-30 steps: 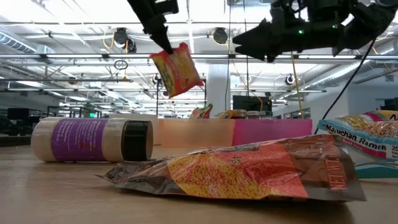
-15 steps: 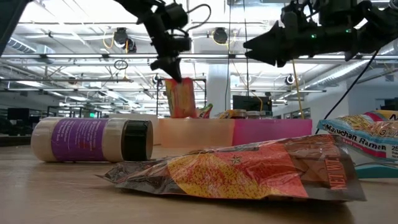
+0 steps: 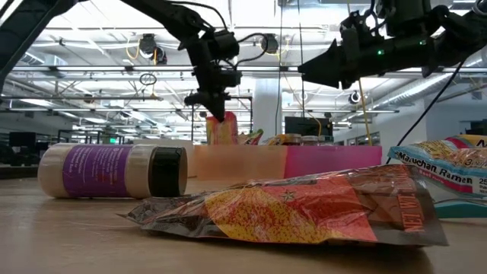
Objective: Pick & Place Food Item
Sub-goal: Put the orange noodle pack into the orange bin
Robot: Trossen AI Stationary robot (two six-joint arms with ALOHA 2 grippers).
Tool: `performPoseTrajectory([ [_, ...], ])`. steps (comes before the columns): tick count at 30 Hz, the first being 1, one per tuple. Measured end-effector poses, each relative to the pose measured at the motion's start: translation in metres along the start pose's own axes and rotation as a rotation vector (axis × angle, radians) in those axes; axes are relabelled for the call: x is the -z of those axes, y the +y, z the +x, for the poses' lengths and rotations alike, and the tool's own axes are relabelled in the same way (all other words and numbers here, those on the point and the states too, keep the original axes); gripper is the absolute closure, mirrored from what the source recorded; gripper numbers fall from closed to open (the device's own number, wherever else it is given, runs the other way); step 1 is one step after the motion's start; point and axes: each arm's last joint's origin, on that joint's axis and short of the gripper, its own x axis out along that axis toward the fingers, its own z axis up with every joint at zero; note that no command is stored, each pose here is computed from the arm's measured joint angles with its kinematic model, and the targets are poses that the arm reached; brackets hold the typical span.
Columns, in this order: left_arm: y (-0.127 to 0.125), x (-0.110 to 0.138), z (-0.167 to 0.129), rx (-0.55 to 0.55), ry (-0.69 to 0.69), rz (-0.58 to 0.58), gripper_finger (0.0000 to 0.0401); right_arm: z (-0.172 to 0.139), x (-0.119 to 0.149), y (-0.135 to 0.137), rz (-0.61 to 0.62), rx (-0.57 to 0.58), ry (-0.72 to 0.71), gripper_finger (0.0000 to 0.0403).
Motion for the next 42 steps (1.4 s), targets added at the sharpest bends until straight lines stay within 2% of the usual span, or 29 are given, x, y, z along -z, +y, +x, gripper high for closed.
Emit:
performPoseTrajectory([
  [13,0.001,0.005,0.011,0.033,-0.039,0.054,0.0395,0.001,0.004,-0.011,-0.001,0.046,0.035,0.0133],
  [18,0.01,0.005,0.011,-0.043,-0.071,-0.044,0.0393,0.001,0.004,-0.011,-0.002,0.049,0.038,0.0133],
  [21,0.012,0.007,0.011,-0.049,-0.078,-0.059,0.0383,0.001,0.004,-0.011,-0.003,0.049,0.039,0.0136],
  [25,0.013,0.009,0.012,-0.043,-0.074,-0.069,0.0348,0.001,0.004,-0.011,-0.015,0.048,0.04,0.0137],
  [35,0.011,0.009,0.013,-0.034,-0.097,-0.083,0.0232,0.001,0.004,-0.014,-0.037,0.06,0.043,0.0138],
  [42,0.019,0.004,0.01,-0.162,-0.06,-0.191,0.0171,0.001,0.006,-0.014,-0.035,0.06,0.056,0.0137],
])
